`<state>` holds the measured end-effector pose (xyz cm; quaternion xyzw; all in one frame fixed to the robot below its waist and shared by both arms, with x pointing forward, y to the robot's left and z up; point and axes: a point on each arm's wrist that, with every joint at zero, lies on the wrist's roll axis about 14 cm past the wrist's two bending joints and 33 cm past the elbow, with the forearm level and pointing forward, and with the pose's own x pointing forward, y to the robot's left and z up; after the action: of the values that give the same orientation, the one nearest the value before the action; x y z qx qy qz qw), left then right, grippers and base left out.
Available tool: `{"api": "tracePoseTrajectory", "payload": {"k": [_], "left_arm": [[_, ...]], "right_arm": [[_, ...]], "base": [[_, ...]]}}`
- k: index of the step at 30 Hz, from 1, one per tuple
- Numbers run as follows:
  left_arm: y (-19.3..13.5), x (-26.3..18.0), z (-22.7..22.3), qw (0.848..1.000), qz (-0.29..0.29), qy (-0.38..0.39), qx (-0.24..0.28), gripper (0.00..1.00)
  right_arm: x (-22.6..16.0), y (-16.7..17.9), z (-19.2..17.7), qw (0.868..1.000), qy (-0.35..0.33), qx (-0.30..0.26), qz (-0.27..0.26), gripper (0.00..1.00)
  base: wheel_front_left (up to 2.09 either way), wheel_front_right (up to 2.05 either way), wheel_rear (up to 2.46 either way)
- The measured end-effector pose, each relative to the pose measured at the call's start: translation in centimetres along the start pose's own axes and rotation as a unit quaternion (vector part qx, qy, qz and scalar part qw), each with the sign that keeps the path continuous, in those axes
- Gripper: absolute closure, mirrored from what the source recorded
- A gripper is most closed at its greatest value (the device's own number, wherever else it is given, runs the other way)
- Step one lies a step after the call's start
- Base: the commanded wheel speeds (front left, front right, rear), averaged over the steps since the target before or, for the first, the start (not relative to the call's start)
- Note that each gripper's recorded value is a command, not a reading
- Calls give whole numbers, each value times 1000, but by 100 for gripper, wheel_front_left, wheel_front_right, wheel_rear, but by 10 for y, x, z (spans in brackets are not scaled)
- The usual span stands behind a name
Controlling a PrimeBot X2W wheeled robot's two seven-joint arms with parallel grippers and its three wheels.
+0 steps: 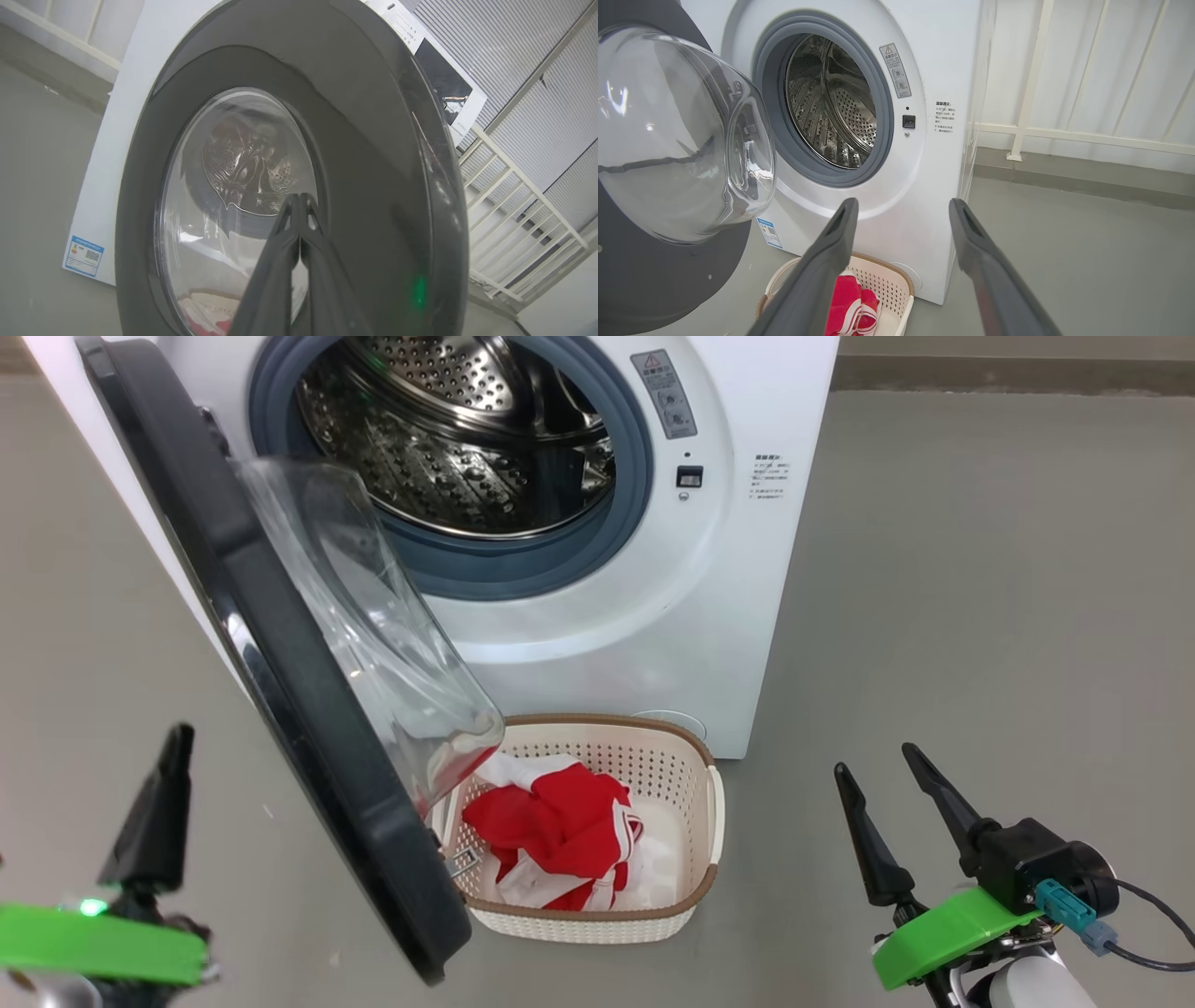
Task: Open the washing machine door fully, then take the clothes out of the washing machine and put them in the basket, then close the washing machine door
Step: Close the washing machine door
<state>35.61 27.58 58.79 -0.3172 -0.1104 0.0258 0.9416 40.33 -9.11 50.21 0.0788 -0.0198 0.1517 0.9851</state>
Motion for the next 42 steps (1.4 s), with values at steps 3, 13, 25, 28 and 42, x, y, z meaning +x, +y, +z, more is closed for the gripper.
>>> {"api": "tracePoseTrajectory", "payload": {"k": [3, 13, 25, 28, 42], "left_arm": [[-2, 9, 10, 995, 3, 0, -99, 100], [-5, 40, 21, 948, 48, 51, -310, 100], [-41, 58, 12, 910, 21, 122, -395, 100], [-47, 59, 10, 909, 13, 132, -394, 100], [-59, 66, -13, 898, 11, 153, -413, 100]], "right_arm": [[1, 1, -2, 1000, 2, 1, 1, 0], [2, -2, -10, 1000, 12, 4, -2, 0], [4, -8, -13, 1000, 17, 4, -10, 0], [4, -10, -14, 1000, 18, 5, -12, 0], [1, -21, -18, 999, 22, 7, -28, 0]], "base": [[0, 0, 0], [0, 0, 0], [0, 0, 0], [0, 0, 0], [0, 0, 0]]}}
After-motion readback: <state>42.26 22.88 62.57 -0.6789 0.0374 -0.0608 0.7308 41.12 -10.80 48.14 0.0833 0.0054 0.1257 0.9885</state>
